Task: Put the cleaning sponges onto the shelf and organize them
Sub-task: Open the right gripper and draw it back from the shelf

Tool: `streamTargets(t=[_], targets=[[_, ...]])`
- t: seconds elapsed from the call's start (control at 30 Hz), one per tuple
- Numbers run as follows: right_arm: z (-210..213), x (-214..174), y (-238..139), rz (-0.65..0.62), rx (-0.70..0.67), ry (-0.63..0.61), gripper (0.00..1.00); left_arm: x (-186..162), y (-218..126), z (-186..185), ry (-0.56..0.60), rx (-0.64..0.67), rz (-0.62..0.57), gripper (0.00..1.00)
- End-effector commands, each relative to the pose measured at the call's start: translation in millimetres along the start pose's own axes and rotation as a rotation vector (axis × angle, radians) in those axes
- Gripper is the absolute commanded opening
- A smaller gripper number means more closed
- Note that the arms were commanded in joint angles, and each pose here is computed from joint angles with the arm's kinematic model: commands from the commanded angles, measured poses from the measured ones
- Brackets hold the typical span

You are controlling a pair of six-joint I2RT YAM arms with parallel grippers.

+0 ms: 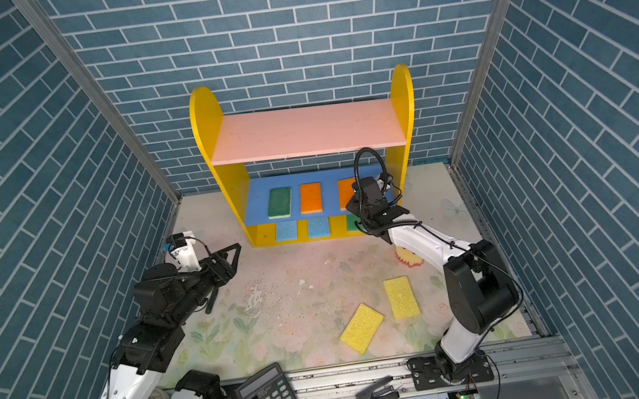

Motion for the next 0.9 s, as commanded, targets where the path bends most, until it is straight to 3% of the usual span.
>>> streamTargets(t=[0.0, 0.3, 0.43, 0.87], targets=[[-4, 0, -1, -0.029, -0.007, 0.06, 0.0, -4, -1, 3, 0.007, 0.002, 0.005, 0.63], [-3, -8, 8, 0.012, 0.01, 0.089, 0.0, -4, -2, 4, 0.008, 0.012, 0.003, 0.63], [-7, -12, 7, 0.02, -0.003, 0.086, 0.09, -4, -2, 4, 0.008, 0.01, 0.004, 0.63], [-12, -17, 9, 0.037, -0.015, 0.089, 0.2, -6, -1, 5, 0.003, 0.012, 0.01, 0.63]])
Point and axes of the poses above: each gripper's point midway between its finger pads, its own y axis out along the fingers, its own z axis along the line the jaws close on, x = y × z, the point moved 7 cm from there along -y, back along the fingers, and after that the axes turned 9 degrees about -y, right-handed, at the moved point
